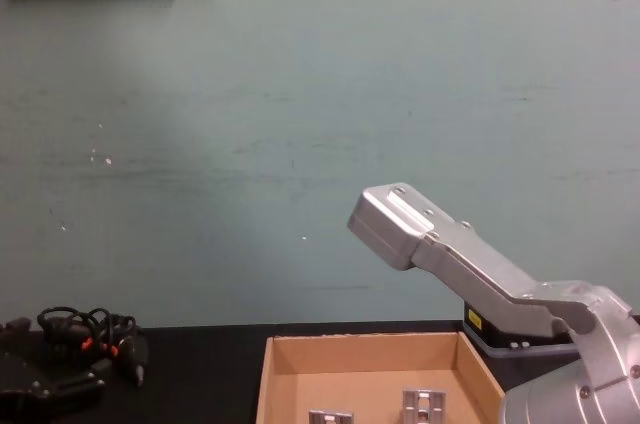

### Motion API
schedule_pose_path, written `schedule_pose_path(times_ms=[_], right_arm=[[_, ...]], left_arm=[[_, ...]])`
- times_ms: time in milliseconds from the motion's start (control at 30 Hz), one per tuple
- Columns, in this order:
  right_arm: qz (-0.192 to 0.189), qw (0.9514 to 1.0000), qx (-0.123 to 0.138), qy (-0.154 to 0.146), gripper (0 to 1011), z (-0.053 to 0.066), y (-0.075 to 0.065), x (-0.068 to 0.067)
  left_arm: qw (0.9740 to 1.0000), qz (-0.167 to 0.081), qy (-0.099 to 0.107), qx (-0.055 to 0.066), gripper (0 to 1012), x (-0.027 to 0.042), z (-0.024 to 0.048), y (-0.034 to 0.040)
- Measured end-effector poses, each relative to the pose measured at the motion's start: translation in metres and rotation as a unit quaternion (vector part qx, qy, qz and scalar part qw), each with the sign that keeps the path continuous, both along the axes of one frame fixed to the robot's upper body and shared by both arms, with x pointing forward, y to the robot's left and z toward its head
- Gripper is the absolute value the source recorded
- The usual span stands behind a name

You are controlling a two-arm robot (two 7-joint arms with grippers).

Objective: Use one hand to pick up the angle iron from the table and place it into the box.

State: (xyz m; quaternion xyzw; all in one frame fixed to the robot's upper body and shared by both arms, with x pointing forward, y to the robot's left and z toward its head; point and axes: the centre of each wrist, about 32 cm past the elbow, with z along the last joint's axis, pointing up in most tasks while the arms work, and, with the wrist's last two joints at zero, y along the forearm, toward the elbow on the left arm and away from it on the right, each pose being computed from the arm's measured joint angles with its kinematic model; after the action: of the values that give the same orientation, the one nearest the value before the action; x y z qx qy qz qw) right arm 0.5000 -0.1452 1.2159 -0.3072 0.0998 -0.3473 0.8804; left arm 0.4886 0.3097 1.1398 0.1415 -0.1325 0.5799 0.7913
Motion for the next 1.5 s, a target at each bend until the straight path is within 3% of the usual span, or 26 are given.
schedule_pose_path(times_ms=[267,1133,1500], right_arm=[[-0.002,1.0,0.003,0.001,896,-0.0017,0.0002,0.0],[0.004,1.0,0.005,0.001,77,-0.0036,0.0009,0.0013],[0.001,0.9998,0.018,-0.003,57,-0.0001,-0.0038,0.001]], left_arm=[[1.0,0.0,0.0,0.0,1000,0.0,0.0,0.0],[1.0,0.0,0.0,0.0,1000,0.0,0.0,0.0],[1.0,0.0,0.0,0.0,1000,0.0,0.0,0.0]])
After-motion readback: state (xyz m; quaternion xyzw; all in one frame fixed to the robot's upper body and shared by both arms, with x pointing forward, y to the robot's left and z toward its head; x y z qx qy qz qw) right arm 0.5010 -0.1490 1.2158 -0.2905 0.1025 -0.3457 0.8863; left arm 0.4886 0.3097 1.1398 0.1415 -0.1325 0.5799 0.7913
